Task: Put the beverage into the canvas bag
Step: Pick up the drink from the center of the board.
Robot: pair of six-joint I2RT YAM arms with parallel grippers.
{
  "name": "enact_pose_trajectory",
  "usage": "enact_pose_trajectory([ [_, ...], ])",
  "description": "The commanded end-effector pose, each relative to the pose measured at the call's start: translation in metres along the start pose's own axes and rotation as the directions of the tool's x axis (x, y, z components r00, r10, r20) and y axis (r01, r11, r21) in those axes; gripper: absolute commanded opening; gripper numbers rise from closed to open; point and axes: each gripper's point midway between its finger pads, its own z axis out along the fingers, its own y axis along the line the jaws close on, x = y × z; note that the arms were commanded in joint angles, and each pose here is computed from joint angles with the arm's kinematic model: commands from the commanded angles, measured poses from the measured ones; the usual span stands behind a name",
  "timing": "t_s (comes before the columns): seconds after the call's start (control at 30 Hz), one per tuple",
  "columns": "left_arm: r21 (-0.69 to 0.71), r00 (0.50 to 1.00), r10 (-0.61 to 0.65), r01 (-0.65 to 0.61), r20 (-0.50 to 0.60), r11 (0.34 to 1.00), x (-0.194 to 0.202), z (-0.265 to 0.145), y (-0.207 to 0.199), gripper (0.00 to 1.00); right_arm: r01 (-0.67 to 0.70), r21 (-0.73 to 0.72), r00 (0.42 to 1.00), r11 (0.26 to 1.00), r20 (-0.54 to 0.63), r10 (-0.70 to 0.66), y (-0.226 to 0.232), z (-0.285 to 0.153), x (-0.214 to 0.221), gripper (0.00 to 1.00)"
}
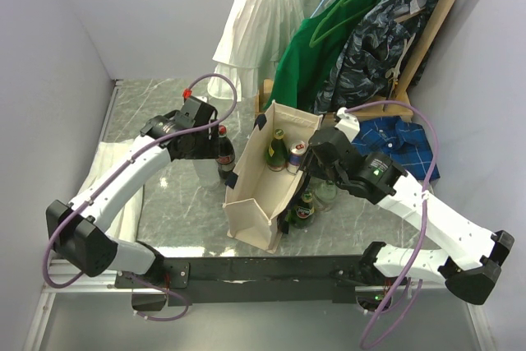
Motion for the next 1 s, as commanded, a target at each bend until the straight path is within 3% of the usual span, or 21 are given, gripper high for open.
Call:
enact_pose_trajectory([
  [0.0,0.015,1.0,-0.021,0.021,0.018,1.0,-0.005,0.003,-0.004,0.74,-0.021,-0.028,0.999,0.999,0.027,0.022,0.003,-0.006,-0.006,0.45],
  [0.5,0.01,0.999,-0.031,0.031,0.039,0.999,-0.014,0.004,-0.006,0.57,-0.005,-0.018,1.0,1.0,0.025,0.006,0.001,-0.005,-0.005,0.45],
  [0.97,0.021,0.997,-0.042,0.04,0.071,0.999,-0.023,-0.005,-0.007,0.52,-0.003,-0.016,1.0,1.0,0.021,0.003,0.002,-0.003,-0.004,0.45],
])
